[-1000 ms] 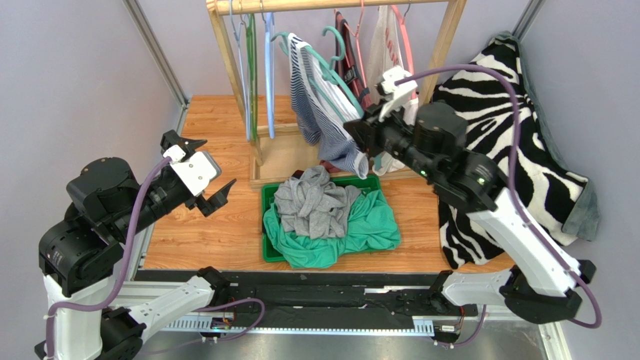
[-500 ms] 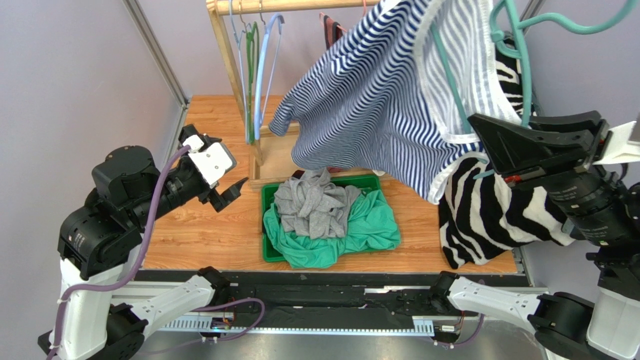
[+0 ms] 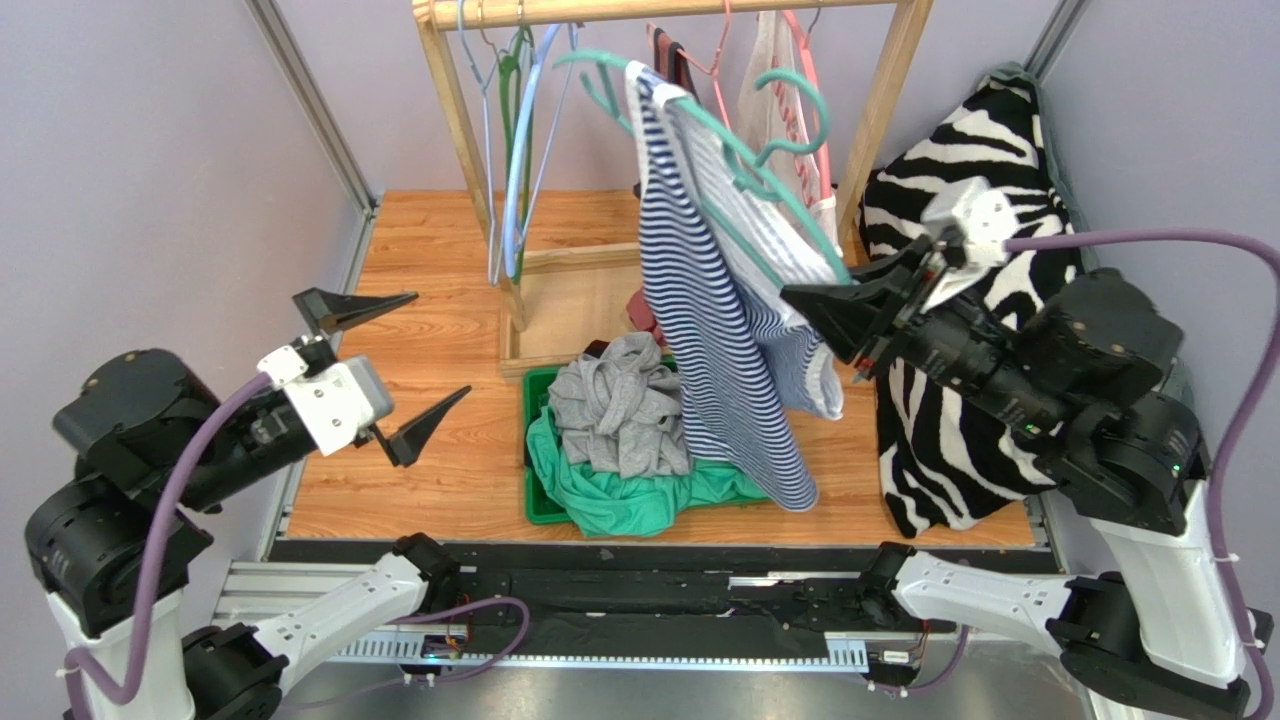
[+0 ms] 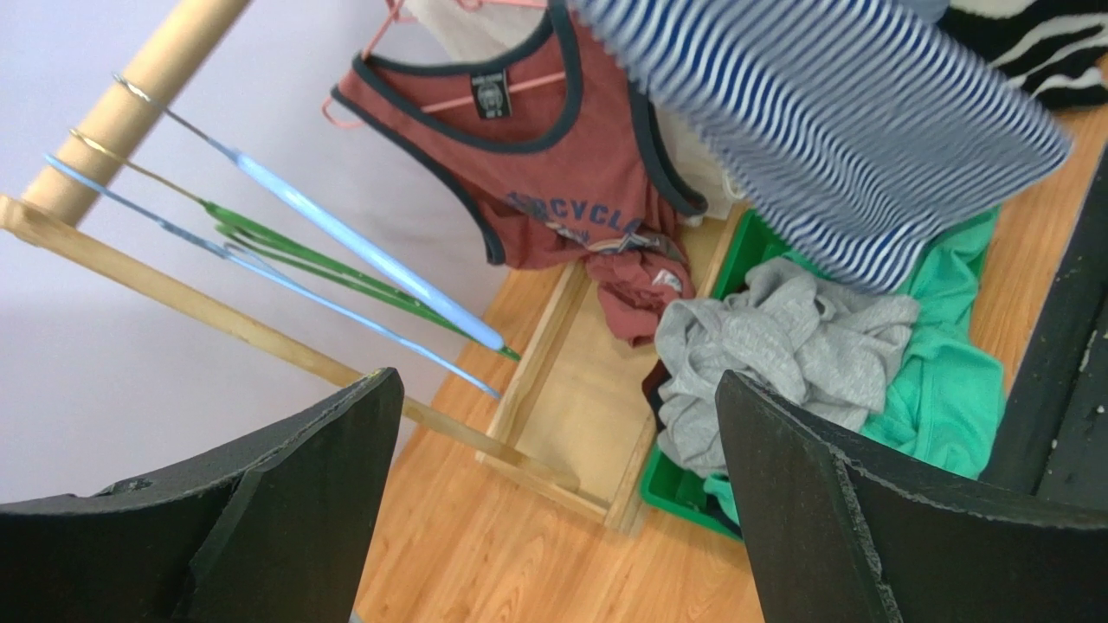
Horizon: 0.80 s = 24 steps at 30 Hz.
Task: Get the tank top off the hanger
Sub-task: Pick up the hanger from the clothesline.
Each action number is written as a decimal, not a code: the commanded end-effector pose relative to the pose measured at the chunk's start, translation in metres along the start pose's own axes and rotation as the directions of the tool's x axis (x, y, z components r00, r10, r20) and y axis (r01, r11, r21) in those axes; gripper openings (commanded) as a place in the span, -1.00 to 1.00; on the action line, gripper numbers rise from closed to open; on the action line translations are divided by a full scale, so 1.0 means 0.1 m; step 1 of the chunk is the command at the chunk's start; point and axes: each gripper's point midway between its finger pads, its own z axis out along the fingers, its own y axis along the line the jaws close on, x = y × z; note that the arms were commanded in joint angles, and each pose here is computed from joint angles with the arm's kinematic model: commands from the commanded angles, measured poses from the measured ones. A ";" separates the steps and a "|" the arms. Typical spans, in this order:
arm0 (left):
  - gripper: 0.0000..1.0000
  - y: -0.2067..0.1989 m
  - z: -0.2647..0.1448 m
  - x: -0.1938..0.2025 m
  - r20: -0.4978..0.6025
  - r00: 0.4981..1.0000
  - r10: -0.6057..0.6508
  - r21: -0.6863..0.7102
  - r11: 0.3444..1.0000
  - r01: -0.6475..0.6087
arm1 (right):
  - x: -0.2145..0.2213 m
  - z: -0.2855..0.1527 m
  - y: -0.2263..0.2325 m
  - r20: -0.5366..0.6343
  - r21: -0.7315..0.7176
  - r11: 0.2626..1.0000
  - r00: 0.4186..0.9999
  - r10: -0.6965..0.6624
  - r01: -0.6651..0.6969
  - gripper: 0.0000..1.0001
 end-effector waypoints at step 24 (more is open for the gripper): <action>0.94 -0.08 -0.05 -0.72 0.241 0.969 0.062 0.141 0.985 -0.098 | 1.20 0.23 0.63 -0.446 -0.370 0.923 0.892 -0.076 -0.106 -1.00</action>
